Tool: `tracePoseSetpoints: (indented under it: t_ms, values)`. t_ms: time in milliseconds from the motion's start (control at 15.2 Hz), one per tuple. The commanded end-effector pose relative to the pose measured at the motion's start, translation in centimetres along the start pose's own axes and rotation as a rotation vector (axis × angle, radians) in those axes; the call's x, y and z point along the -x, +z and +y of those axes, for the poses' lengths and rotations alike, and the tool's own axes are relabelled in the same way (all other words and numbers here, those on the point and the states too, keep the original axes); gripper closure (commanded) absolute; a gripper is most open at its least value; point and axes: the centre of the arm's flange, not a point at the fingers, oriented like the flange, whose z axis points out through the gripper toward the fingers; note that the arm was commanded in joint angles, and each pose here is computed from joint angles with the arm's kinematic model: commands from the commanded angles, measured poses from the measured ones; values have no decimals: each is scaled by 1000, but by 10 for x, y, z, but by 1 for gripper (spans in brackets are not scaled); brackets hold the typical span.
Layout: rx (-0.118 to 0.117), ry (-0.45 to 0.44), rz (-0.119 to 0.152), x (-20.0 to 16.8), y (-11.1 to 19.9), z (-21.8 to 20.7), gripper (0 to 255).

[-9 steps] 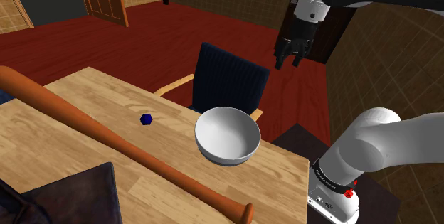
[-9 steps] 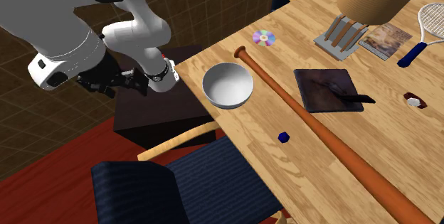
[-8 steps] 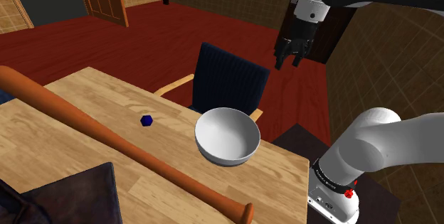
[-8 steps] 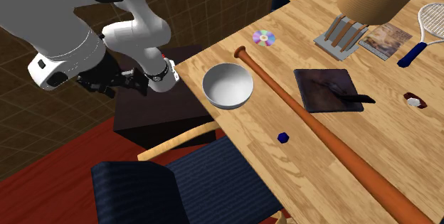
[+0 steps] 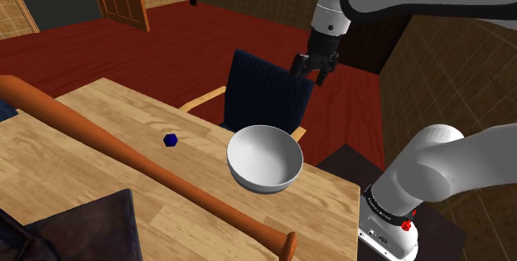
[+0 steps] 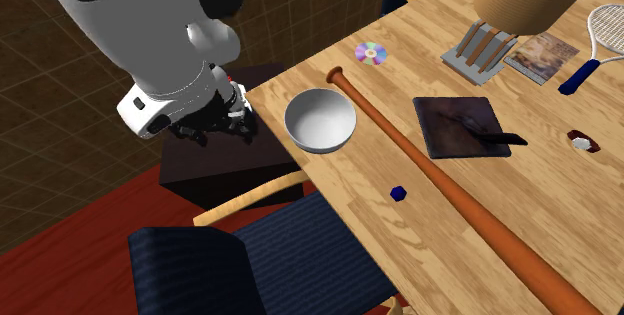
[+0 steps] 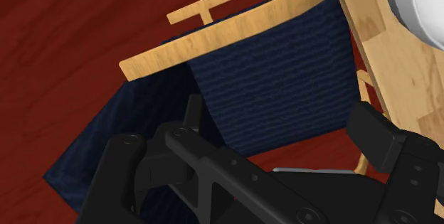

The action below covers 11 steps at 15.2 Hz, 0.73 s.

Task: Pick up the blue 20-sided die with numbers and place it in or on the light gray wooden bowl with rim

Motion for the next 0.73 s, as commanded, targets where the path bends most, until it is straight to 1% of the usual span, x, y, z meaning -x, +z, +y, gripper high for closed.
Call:
tracePoseSetpoints:
  t_ms: [0,660]
  values:
    - [4,4,6,-4,7,-27,0]
    - [32,20,35,-24,44,-156,0]
